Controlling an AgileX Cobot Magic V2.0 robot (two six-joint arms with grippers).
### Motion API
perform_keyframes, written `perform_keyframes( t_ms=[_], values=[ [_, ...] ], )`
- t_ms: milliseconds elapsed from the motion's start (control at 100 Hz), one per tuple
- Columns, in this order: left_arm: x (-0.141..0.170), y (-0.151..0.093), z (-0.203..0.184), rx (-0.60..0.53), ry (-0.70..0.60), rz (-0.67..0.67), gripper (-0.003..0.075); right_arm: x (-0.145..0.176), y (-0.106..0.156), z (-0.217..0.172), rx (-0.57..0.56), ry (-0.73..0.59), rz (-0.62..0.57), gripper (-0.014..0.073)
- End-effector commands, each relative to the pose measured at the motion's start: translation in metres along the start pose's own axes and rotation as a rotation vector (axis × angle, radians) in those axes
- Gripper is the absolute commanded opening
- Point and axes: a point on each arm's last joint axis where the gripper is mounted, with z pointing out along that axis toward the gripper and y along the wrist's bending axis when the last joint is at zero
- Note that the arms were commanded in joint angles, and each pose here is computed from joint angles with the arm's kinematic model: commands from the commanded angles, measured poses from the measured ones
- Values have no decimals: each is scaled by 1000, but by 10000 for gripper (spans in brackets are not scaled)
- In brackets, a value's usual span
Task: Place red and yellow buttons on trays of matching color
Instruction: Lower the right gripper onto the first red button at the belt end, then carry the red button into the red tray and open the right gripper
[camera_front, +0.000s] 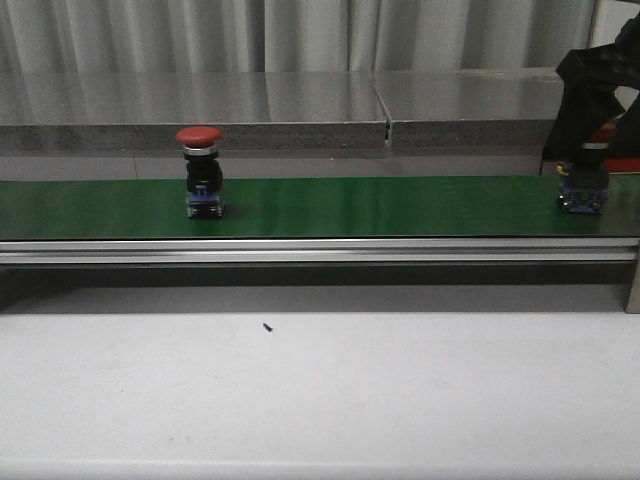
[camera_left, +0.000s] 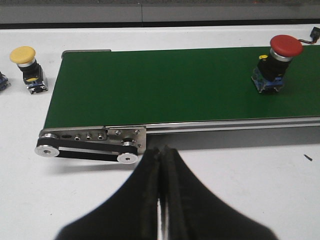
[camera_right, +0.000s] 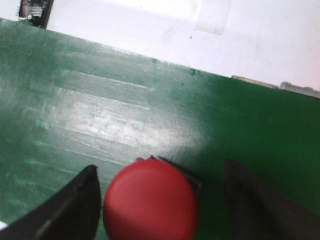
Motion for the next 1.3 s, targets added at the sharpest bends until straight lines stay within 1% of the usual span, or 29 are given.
perform_keyframes(
  t_ms=[0, 80, 150, 200, 250, 350, 420, 530, 600, 710, 890, 960, 1090, 1290],
  values=[
    [-15, 0, -5, -6, -105, -27, -19, -19, -1, -13, 13, -93, 5, 334],
    [-15, 0, -5, -1, -106, -38, -19, -19, 0, -10, -10, -55, 8, 223],
    [-15, 0, -5, -1, -106, -39, -19, -20, 2, -14, -27, -36, 16, 169],
    [-15, 0, -5, -1, -106, -39, -19, -25, 3, -19, -31, -48, 14, 160],
    [-15, 0, -5, -1, -106, -39, -19, -36, 4, -28, -25, -87, 6, 160],
    [-15, 0, -5, -1, -106, -39, -19, -61, -5, -49, -3, -170, 12, 160],
    [-15, 0, -5, -1, -106, -39, -19, -76, -22, -60, 21, -213, 33, 160],
    [-15, 0, -5, -1, -106, -39, -19, -95, -58, -69, 61, -253, 71, 160],
    [-15, 0, -5, -1, -106, -39, -19, -102, -82, -66, 74, -251, 103, 160],
    [-15, 0, -5, -1, -106, -39, -19, -105, -121, -47, 98, -244, 153, 160],
    [-15, 0, -5, -1, -108, -39, -19, -100, -162, -13, 137, -259, 210, 160],
    [-15, 0, -5, -1, -108, -39, -19, -99, -171, -3, 155, -275, 223, 160],
    [-15, 0, -5, -1, -108, -39, -19, -94, -180, 15, 173, -285, 237, 160],
    [-15, 0, -5, 0, -101, -39, -19, -84, -187, 38, 166, -247, 256, 171]
  ],
)
